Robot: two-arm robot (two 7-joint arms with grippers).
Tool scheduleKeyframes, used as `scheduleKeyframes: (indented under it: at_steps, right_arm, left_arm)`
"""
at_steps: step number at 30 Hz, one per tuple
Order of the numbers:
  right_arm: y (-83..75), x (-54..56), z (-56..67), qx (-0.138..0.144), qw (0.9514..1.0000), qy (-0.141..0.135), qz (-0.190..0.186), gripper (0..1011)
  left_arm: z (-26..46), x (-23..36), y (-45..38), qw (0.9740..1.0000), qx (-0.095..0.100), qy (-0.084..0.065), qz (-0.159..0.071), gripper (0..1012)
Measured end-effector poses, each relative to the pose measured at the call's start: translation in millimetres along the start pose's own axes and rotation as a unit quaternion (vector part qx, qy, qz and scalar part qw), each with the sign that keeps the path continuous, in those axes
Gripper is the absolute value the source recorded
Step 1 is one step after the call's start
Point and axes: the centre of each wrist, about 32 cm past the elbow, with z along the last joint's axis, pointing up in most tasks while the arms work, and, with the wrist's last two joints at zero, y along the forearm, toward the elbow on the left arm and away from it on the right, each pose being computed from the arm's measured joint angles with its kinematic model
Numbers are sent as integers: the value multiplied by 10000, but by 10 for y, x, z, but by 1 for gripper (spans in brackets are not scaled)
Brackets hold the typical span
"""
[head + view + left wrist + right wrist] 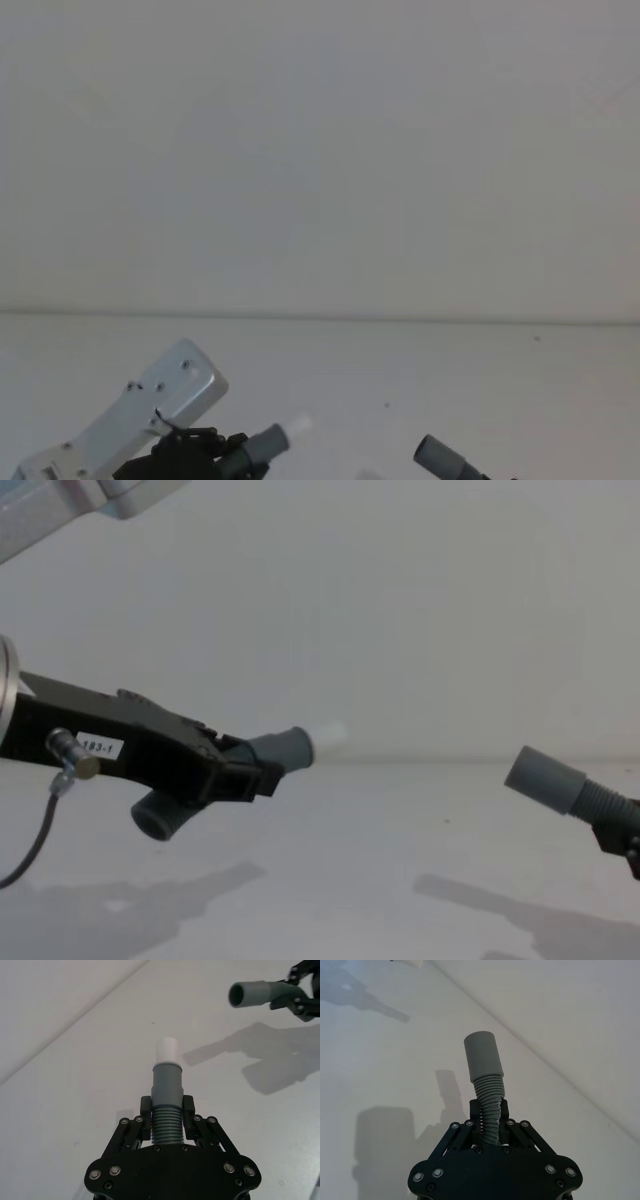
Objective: Use both hands to pick up one end of the pipe from the table, align the ends, and insert them.
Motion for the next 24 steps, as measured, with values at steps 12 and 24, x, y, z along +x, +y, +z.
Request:
scheduleKeyframes:
  at_steps: [12, 24]
  right_arm:
    - [0, 57, -122, 347, 9976, -520, 280, 157]
    - [9, 118, -188, 570, 9934, -866, 482, 157]
  left_arm:
    - [13, 133, -1, 9984, -75, -187, -525, 327]
    - [33, 246, 1, 9954, -92, -281, -906, 327]
